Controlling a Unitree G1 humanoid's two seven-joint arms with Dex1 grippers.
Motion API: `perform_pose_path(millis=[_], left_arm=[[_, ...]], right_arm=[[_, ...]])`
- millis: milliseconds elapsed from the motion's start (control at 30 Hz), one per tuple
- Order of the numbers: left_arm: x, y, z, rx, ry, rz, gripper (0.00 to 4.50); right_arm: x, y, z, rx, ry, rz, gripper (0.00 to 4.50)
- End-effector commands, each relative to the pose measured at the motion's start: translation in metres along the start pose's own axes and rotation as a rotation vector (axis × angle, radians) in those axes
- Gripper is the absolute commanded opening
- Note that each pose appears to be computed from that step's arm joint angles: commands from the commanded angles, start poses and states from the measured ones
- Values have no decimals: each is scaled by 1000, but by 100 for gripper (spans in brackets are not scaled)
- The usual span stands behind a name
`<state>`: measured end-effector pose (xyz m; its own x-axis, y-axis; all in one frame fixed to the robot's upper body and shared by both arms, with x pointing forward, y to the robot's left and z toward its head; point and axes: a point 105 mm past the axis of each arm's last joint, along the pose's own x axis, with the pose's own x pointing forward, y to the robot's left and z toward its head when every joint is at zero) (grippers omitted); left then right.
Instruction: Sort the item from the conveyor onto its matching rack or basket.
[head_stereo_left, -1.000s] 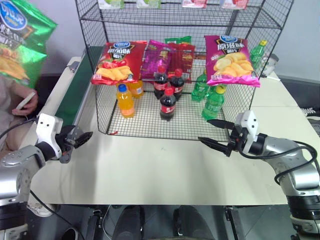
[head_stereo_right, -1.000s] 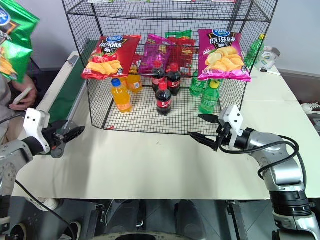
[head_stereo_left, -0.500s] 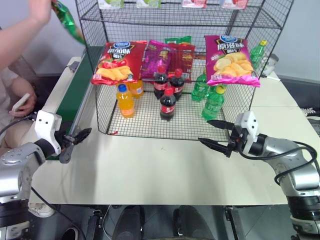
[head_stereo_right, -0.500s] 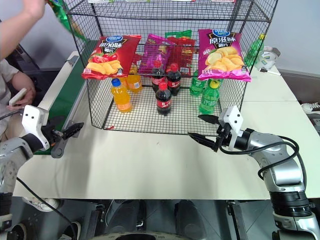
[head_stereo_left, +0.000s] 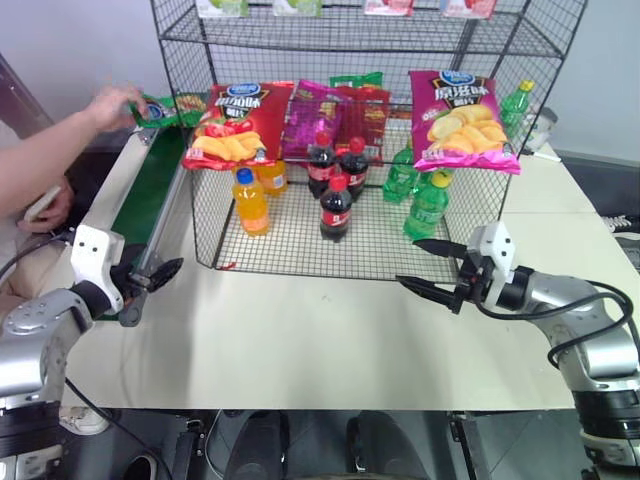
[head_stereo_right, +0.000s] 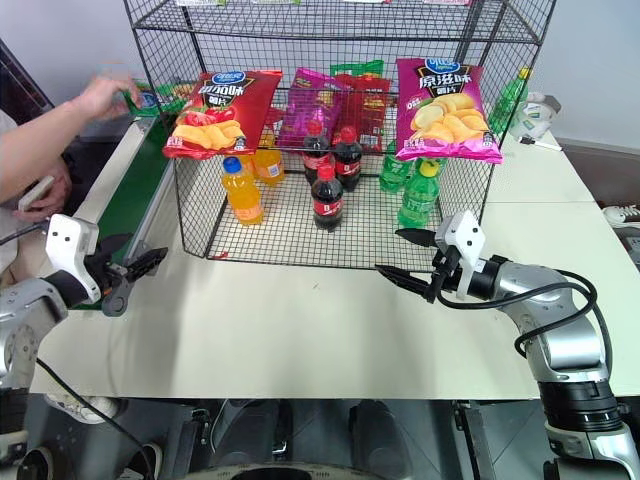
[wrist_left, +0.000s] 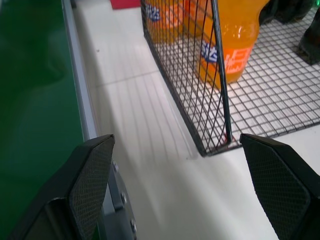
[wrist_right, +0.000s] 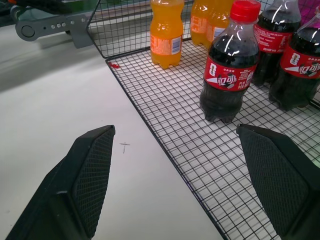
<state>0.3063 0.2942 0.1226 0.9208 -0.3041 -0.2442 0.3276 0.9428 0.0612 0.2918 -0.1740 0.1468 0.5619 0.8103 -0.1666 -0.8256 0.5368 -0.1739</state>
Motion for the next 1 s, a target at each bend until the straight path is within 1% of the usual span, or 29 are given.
perform_pose_path(millis=[33, 333, 533, 667, 767, 833, 933, 1000], left_arm=[[-4, 2, 18, 14, -54, 8, 427], [-4, 4, 20, -4, -60, 21, 427], [-5, 16, 31, -101, -122, 86, 427], [-8, 19, 25, -157, -93, 123, 427], [-8, 17, 29, -194, -121, 124, 427], [-8, 14, 32, -179, -118, 110, 427], [-8, 3, 30, -214, -68, 46, 427], [-10, 3, 32, -141, -78, 62, 427]], right_arm=[[1, 1, 10, -30, -34, 8, 405], [1, 2, 14, -34, -44, 14, 405], [3, 4, 14, -30, -48, 21, 405], [3, 5, 14, -28, -49, 26, 405], [3, 5, 14, -27, -48, 27, 405], [3, 5, 14, -24, -48, 28, 405], [3, 6, 13, -21, -46, 30, 405], [3, 6, 14, -22, -46, 32, 405]])
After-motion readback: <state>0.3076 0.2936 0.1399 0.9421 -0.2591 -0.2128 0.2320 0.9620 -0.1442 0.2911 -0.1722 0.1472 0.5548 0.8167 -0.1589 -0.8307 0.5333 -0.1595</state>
